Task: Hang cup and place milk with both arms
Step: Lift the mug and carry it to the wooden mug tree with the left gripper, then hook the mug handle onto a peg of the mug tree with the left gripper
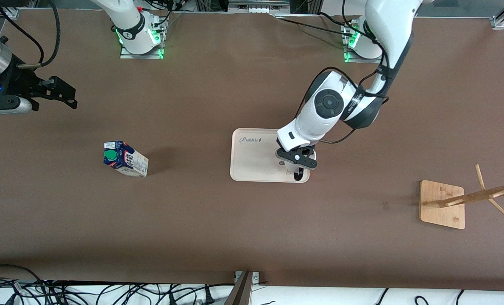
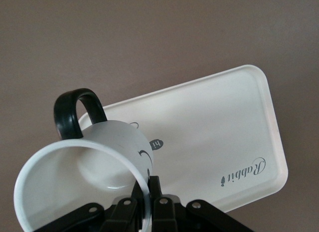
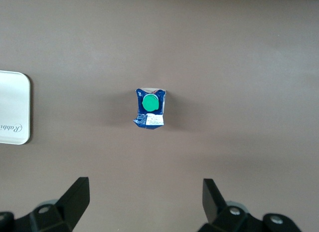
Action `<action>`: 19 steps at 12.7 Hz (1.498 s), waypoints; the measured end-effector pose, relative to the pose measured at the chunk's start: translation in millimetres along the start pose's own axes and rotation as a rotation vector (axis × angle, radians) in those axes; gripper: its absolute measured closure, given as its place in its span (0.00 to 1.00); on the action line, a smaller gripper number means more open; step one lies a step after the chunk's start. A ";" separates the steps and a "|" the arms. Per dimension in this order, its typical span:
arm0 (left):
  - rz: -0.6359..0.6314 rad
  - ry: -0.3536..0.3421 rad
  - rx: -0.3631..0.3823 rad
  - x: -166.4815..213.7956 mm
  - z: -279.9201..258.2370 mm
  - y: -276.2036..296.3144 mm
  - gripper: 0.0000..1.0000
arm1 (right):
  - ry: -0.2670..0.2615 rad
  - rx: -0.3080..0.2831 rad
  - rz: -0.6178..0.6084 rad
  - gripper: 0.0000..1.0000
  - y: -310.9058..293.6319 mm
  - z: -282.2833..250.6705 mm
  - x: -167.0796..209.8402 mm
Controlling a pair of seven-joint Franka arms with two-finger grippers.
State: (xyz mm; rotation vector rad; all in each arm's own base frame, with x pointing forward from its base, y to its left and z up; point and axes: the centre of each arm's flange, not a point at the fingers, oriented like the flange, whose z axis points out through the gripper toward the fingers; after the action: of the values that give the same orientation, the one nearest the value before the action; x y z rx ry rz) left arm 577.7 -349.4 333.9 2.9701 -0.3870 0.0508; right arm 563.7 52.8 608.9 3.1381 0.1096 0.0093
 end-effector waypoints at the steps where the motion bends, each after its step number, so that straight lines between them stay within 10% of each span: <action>1: -0.041 0.016 0.017 6.0 -26.4 -13.9 0.93 | 0.005 -0.001 0.001 0.00 0.2 1.3 1.8; 10: -0.073 0.239 0.249 30.5 -194.5 -205.5 0.93 | 0.030 -0.001 0.001 0.00 0.2 0.5 5.7; 19: -0.308 0.211 0.064 18.3 -202.1 -339.1 0.93 | 0.030 -0.001 0.001 0.00 0.1 0.5 5.7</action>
State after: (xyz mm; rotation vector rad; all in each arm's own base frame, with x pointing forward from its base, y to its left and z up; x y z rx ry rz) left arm 679.7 0.2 487.3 3.0079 0.1001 0.3432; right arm 569.5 53.2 608.5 3.1380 0.1081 0.0570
